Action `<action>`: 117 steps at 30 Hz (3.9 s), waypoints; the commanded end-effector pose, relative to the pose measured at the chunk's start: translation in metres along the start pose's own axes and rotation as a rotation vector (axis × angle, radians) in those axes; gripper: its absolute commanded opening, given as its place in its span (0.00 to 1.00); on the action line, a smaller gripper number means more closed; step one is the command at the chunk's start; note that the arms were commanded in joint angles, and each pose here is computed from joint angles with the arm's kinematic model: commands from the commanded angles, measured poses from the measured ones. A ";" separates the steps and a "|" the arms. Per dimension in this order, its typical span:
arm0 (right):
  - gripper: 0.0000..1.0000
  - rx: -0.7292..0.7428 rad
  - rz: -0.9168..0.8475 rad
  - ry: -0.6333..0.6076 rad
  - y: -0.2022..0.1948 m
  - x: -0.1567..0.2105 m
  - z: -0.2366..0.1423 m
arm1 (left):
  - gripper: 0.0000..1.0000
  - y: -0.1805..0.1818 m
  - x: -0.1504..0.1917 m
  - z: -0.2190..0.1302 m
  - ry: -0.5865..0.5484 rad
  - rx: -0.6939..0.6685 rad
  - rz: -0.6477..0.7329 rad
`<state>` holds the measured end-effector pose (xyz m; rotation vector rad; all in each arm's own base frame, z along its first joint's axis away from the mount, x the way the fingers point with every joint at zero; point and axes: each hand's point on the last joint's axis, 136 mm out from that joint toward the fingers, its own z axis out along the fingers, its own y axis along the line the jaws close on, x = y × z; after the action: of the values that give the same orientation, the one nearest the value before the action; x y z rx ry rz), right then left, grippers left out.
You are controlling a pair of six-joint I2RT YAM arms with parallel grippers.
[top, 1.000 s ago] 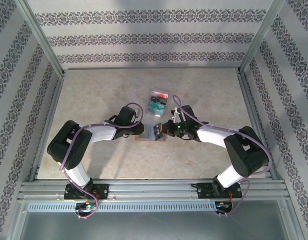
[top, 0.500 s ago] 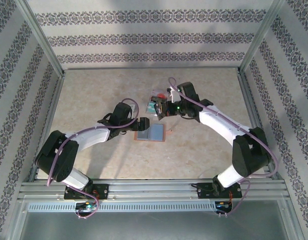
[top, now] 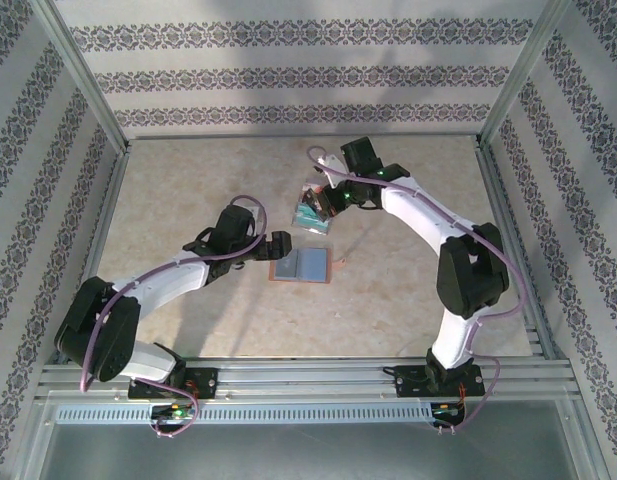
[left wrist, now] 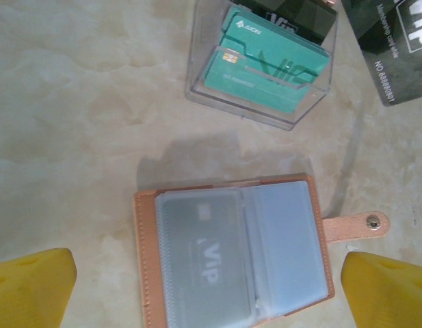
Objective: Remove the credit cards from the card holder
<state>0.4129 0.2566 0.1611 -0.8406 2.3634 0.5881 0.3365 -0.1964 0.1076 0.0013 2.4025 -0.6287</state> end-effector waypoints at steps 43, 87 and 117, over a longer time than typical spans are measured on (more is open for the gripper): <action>0.00 0.031 -0.363 0.210 -0.060 -0.006 0.054 | 0.99 0.040 -0.003 -0.025 -0.023 -0.151 -0.021; 0.33 0.085 -0.381 0.262 -0.049 -0.006 0.060 | 0.99 0.040 -0.004 -0.026 -0.028 -0.138 -0.030; 0.62 0.320 0.201 0.341 0.107 0.080 0.077 | 0.99 0.101 -0.005 -0.066 -0.254 -0.286 -0.272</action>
<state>0.3199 0.3340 0.0918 -0.6766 2.7276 0.1485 0.3141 -0.0860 0.1050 -0.4555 2.2869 -0.3777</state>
